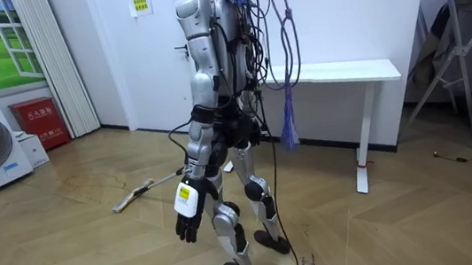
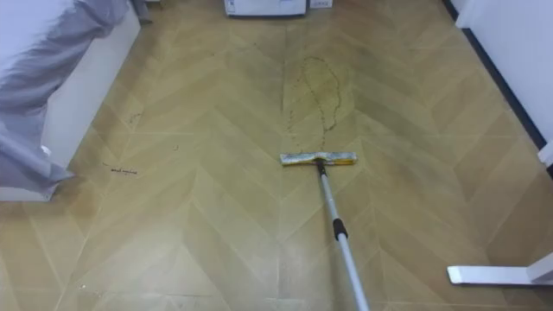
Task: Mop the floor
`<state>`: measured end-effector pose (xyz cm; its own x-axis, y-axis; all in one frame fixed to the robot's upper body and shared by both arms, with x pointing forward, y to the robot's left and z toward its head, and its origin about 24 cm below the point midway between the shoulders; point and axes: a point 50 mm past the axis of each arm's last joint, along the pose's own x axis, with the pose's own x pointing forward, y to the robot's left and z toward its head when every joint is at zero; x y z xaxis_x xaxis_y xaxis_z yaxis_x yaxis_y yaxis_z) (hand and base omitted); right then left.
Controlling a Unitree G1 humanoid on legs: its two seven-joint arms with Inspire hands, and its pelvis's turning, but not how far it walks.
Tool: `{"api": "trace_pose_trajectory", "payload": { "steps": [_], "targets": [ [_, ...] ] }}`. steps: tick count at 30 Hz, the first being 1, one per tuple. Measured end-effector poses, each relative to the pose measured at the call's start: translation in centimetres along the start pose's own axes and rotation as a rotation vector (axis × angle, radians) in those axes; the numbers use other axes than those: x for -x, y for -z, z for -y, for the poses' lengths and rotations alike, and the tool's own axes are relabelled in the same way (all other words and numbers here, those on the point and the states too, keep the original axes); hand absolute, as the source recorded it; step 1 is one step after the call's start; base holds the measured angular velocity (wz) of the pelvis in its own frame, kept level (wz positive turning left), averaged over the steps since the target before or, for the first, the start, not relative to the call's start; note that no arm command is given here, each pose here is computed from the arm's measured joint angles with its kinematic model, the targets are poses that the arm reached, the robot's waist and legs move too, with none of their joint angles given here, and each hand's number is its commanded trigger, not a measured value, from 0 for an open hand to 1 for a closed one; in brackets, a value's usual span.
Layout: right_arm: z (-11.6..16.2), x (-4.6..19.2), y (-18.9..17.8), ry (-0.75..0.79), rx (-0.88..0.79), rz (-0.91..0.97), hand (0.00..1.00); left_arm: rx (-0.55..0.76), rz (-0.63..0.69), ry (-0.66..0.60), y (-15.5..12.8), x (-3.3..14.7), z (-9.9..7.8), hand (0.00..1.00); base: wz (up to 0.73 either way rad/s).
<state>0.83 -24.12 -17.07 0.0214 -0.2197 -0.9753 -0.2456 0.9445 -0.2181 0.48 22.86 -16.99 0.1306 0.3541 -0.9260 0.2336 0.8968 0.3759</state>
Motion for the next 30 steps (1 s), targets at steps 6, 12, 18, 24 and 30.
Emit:
{"api": "trace_pose_trajectory", "payload": {
  "steps": [6,12,18,24,30],
  "targets": [
    [0.0,0.0,0.0,0.001,0.000,-0.002,1.00,-0.001,-0.006,0.006,0.2,0.0,0.1,0.00,0.03],
    [0.1,0.0,0.0,-0.001,0.000,-0.009,1.00,0.004,-0.050,0.039,1.3,0.2,0.5,0.00,-0.04],
    [0.0,0.0,0.1,0.001,-0.001,-0.019,1.00,0.000,-0.065,0.050,1.6,0.2,0.6,0.00,0.00],
    [0.0,0.0,0.2,0.001,-0.001,-0.021,1.00,0.000,-0.050,0.049,0.9,0.1,0.4,0.00,0.01],
    [0.0,0.0,-0.1,0.012,-0.009,-0.015,1.00,0.000,-0.029,0.044,0.2,0.0,0.2,0.00,0.05]
  ]
}}
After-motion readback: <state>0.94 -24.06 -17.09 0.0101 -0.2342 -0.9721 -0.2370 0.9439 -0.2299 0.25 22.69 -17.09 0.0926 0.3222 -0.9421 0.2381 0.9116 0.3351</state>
